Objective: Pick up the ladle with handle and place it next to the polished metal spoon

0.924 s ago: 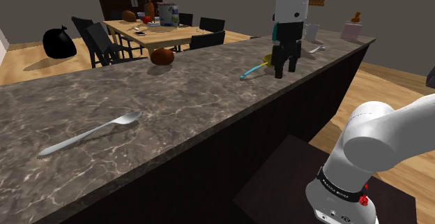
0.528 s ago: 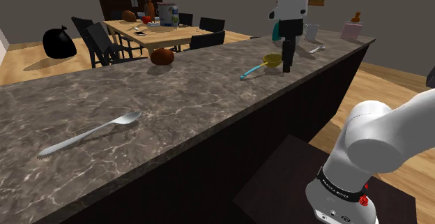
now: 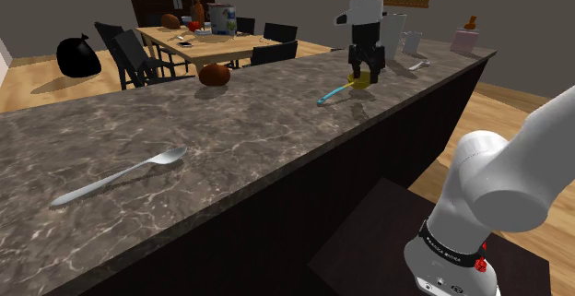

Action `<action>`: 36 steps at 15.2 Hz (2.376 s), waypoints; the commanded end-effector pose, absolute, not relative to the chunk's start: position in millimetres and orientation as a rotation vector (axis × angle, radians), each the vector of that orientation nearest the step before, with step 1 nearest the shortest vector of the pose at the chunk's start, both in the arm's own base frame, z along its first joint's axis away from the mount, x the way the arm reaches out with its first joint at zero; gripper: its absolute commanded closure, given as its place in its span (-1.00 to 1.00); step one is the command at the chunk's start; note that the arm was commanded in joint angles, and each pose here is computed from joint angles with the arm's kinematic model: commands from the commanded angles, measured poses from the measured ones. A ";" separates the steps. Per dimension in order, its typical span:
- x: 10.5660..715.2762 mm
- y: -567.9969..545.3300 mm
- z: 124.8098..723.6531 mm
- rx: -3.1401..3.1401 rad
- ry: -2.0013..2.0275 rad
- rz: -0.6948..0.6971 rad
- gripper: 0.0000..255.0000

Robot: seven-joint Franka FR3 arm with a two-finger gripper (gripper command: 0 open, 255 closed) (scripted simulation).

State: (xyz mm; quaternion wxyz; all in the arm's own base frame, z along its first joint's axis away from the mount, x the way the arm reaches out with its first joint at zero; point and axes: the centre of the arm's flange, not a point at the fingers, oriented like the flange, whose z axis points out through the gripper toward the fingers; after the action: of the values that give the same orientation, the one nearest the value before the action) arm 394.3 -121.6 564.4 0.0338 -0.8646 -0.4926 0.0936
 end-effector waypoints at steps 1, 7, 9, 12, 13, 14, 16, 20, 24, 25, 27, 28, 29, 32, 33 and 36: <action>418.7 -125.8 562.7 -2.488 -1.778 0.282 -1.00; 446.4 -126.5 545.0 -2.270 -2.043 0.271 -1.00; 444.5 -127.2 534.6 -2.270 -2.043 0.271 -1.00; 442.0 -128.0 521.3 -2.270 -2.043 0.271 -1.00; 442.0 -128.0 521.3 -2.270 -2.044 0.270 -1.00; 442.0 -128.0 521.3 -2.270 -2.043 0.271 -1.00; 442.0 -128.0 521.3 -2.270 -2.043 0.271 -1.00; 442.0 -128.0 521.3 -2.270 -2.043 0.271 1.00; 442.0 -127.6 521.1 -2.270 -2.043 0.271 1.00; 442.0 -127.5 521.1 -2.270 -2.043 0.271 1.00; 442.0 -127.4 520.9 -2.270 -2.043 0.271 1.00; 442.1 -127.4 521.0 -2.270 -2.043 0.271 1.00; 442.0 -128.0 521.3 -2.270 -2.043 0.271 1.00; 442.0 -128.0 537.1 -2.270 -2.043 0.271 1.00; 442.0 -128.0 542.4 -2.270 -2.043 0.271 1.00; 442.0 -128.0 558.2 -2.270 -2.043 0.271 1.00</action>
State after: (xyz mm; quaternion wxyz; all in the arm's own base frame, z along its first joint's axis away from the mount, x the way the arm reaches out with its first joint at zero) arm 442.9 -128.6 553.1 0.0374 -0.7398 -0.6660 0.0881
